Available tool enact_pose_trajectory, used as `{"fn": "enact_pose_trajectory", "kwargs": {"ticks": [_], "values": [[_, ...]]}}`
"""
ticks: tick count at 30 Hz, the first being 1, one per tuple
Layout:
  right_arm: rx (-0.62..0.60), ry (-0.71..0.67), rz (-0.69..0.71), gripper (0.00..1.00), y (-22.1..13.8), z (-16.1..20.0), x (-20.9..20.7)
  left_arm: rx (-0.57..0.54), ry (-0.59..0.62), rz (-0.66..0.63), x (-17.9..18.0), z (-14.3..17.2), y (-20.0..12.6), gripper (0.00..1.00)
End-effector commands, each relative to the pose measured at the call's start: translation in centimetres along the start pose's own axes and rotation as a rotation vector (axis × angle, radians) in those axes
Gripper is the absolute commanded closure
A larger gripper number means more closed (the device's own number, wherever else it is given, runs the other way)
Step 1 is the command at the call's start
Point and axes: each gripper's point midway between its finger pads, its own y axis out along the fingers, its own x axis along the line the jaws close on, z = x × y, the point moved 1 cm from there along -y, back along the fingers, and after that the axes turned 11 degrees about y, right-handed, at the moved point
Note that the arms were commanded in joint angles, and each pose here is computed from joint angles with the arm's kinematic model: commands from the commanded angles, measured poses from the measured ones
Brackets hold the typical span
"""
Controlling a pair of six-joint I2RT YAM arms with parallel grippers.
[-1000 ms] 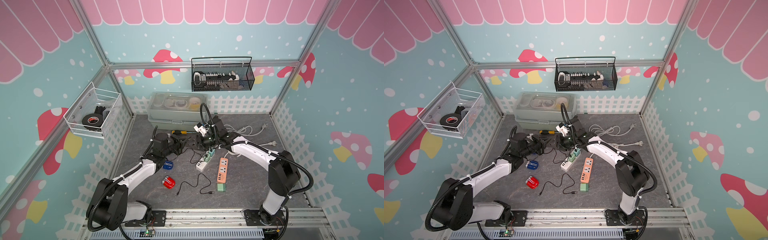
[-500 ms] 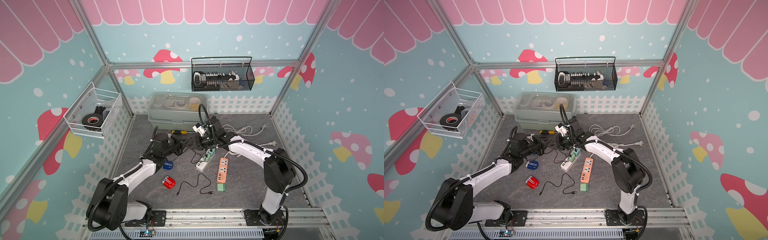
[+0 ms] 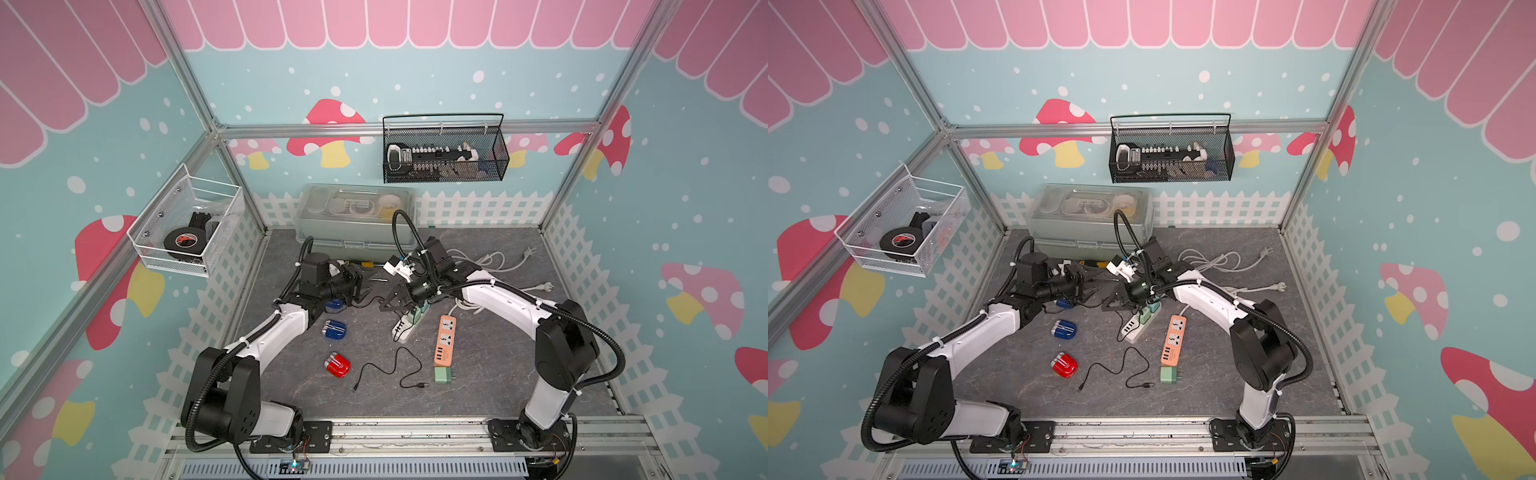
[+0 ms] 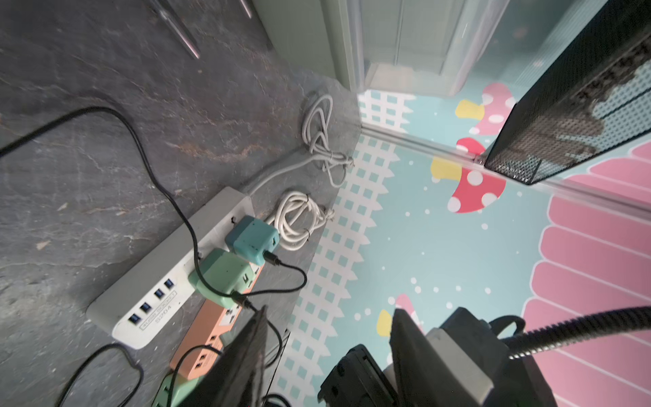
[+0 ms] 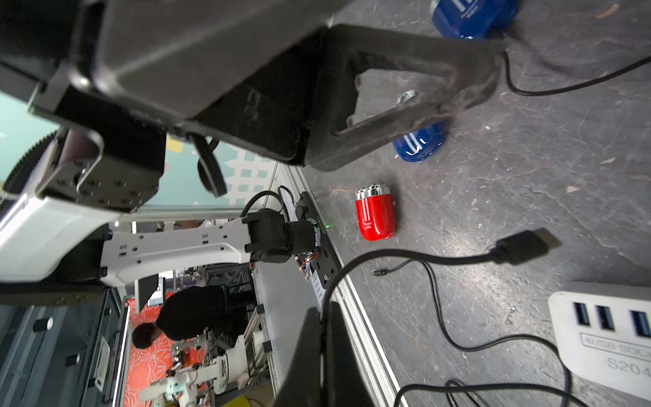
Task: Charge the electric shaver
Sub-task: Pick up the charging cable from the center of the board.
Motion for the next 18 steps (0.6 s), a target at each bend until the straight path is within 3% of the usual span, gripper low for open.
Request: {"fn": "enact_pose_trajectory", "kwargs": {"ticks": [1,8,12,14,18], "values": [[0.035,-0.114,-0.049,1.00,-1.4,1.4,1.1,0.170,0.032,-0.066,1.6,2.2,0.1,0.45],[0.002,-0.197,-0.115,1.00,-2.4,0.4,1.8,0.182,-0.182,-0.134,4.3,2.9,-0.6,0.40],[0.004,-0.239,-0.142,1.00,-2.2,-0.1,1.7,0.139,-0.315,-0.041,3.1,2.7,0.2,0.37],[0.002,-0.256,-0.152,1.00,-2.1,-0.2,1.8,0.137,-0.361,0.001,2.5,2.9,0.8,0.25],[-0.012,-0.276,-0.173,1.00,-2.0,-0.8,2.1,0.146,-0.417,0.013,2.0,3.3,1.5,0.25]]}}
